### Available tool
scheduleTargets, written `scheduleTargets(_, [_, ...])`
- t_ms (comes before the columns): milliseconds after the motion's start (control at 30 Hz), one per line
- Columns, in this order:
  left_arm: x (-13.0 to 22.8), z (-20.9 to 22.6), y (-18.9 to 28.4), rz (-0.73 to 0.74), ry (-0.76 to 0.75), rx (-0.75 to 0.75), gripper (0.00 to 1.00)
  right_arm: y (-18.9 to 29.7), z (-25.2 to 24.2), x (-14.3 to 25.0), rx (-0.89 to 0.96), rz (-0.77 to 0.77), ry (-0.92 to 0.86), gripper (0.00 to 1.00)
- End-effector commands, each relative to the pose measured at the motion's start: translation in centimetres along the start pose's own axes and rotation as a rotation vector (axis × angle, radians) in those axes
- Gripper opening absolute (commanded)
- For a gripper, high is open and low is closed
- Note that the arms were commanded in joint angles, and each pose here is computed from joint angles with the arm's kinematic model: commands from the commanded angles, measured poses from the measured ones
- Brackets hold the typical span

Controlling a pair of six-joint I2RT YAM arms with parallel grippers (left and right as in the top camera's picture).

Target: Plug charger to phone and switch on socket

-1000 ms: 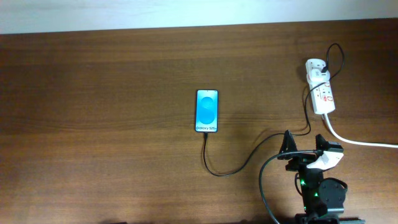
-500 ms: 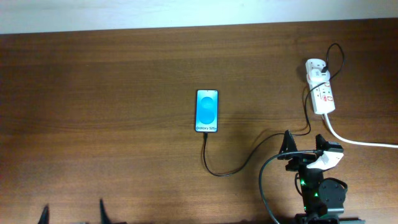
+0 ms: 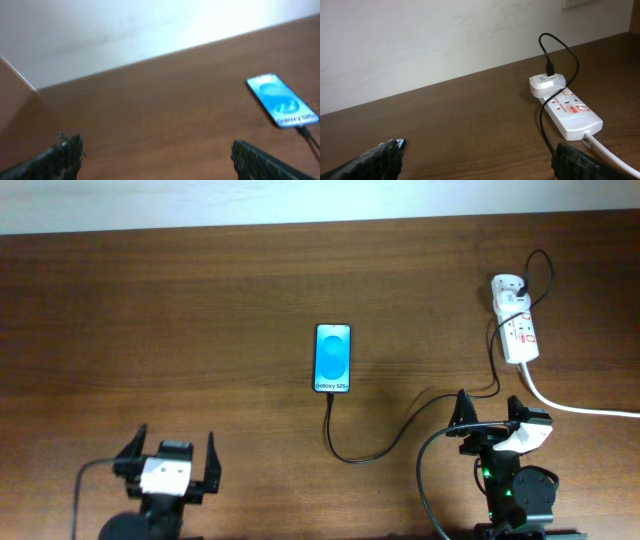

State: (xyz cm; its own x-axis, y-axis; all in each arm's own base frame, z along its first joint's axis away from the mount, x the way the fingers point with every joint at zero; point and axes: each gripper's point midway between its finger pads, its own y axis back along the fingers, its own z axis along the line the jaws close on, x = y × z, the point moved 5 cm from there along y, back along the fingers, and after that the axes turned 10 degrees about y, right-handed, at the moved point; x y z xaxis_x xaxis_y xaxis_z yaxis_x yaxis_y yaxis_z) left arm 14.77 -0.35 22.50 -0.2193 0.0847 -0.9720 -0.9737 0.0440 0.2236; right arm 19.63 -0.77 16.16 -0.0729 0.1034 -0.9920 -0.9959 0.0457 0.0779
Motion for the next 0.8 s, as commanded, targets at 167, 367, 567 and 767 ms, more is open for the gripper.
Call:
scheduleTargets(167, [4.5,-0.4,-4.8,-0.061,-0.019,0.037,0.99,0.0,0.2,0.3,-0.015,0.003,0.011,0.99])
scheduleTargets(367, [5.0,-0.4,-5.7,-0.11,-0.024,0.032,0.99,0.0,0.2,0.3,-0.015,0.003,0.011,0.99])
scheduleTargets(567, [3.1,-0.2,-5.5,-0.226,-0.031,0.022,0.99,0.0,0.2,0.3,-0.015,0.004,0.011,0.99])
scheduleTargets(767, [5.0,-0.3,-6.1,-0.161,0.083,0.022,0.99,0.0,0.2,0.3,-0.015,0.003,0.011,0.99])
